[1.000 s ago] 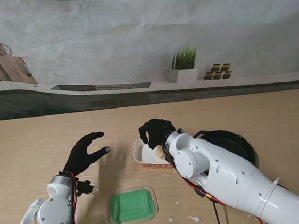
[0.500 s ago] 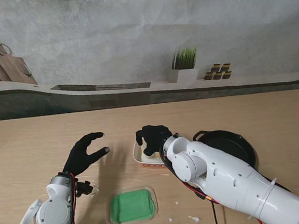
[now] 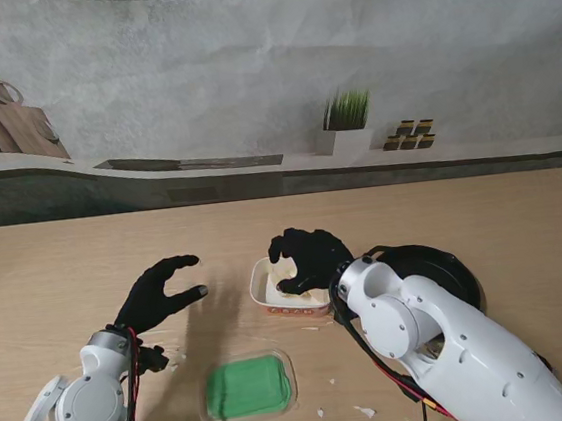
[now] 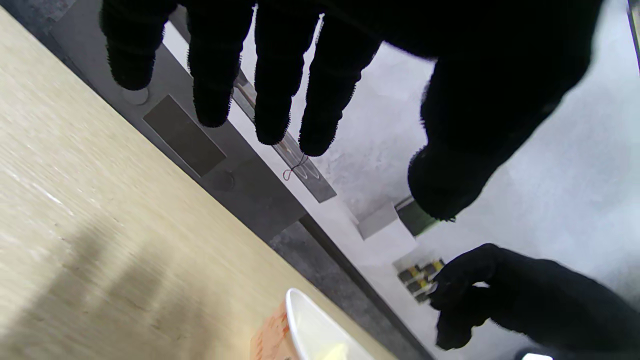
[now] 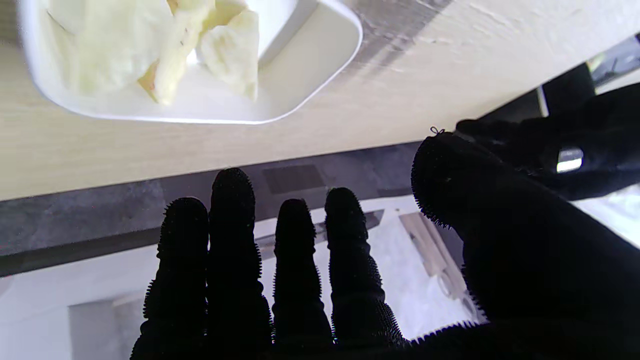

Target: Load dumplings into a food container

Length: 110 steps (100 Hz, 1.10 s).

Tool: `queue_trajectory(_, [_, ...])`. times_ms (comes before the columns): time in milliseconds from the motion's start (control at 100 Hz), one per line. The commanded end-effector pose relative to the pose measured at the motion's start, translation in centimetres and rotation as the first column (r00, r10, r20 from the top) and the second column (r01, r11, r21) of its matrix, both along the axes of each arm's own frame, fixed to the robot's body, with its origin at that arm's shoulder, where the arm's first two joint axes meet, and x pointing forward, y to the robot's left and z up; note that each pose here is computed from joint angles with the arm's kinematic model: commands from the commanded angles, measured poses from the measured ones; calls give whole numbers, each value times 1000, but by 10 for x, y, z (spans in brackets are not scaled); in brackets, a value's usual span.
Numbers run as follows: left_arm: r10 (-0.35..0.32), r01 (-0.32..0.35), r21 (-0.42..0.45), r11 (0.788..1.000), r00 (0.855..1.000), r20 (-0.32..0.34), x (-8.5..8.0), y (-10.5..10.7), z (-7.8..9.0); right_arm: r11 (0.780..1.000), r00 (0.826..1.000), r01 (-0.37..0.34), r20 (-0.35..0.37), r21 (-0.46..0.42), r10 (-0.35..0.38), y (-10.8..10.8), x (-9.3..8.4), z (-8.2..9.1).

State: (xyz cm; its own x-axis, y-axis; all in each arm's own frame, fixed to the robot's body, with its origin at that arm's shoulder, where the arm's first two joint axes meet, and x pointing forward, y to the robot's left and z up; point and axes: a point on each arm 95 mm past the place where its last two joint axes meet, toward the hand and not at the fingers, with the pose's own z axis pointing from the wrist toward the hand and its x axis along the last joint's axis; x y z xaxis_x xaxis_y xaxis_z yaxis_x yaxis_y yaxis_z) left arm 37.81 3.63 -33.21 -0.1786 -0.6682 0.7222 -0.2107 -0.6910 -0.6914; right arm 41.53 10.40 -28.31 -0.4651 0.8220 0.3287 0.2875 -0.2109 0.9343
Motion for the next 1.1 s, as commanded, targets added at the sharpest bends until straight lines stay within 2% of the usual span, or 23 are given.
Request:
queue_trajectory(0, [-34,34,52,998,999,-4,-7,7,1,1000,998,13,-61,-7,-14,-5,-16,-15])
queue_trajectory(120, [-123,124,198,972,992,-18,-21,25,1,997,988,77,-132,-13,-78,-16,-39,-22])
queue_trajectory(240, [-204,203,366,908,978,-37,-35,42,-7,991,973,130,-189,-39,-135,-22,-59,-33])
queue_trajectory(380, [-242,244,436,866,968,-61,-47,50,-21,982,950,170,-253,-80,-185,-22,-73,-45])
queue_trajectory(490, [-276,281,499,820,957,-85,-51,52,-32,975,934,182,-288,-127,-212,-18,-80,-55])
queue_trajectory(610, [-295,304,505,808,950,-99,-50,47,-43,968,913,198,-330,-157,-240,-12,-84,-65])
queue_trajectory(740, [-330,342,533,774,936,-121,-49,40,-52,964,900,202,-356,-171,-252,-3,-87,-73])
queue_trajectory(1020, [-348,373,537,756,925,-152,-47,29,-63,951,861,218,-417,-218,-292,14,-85,-84])
queue_trajectory(1090, [-354,379,542,750,922,-154,-46,27,-64,950,845,218,-444,-222,-297,18,-86,-86])
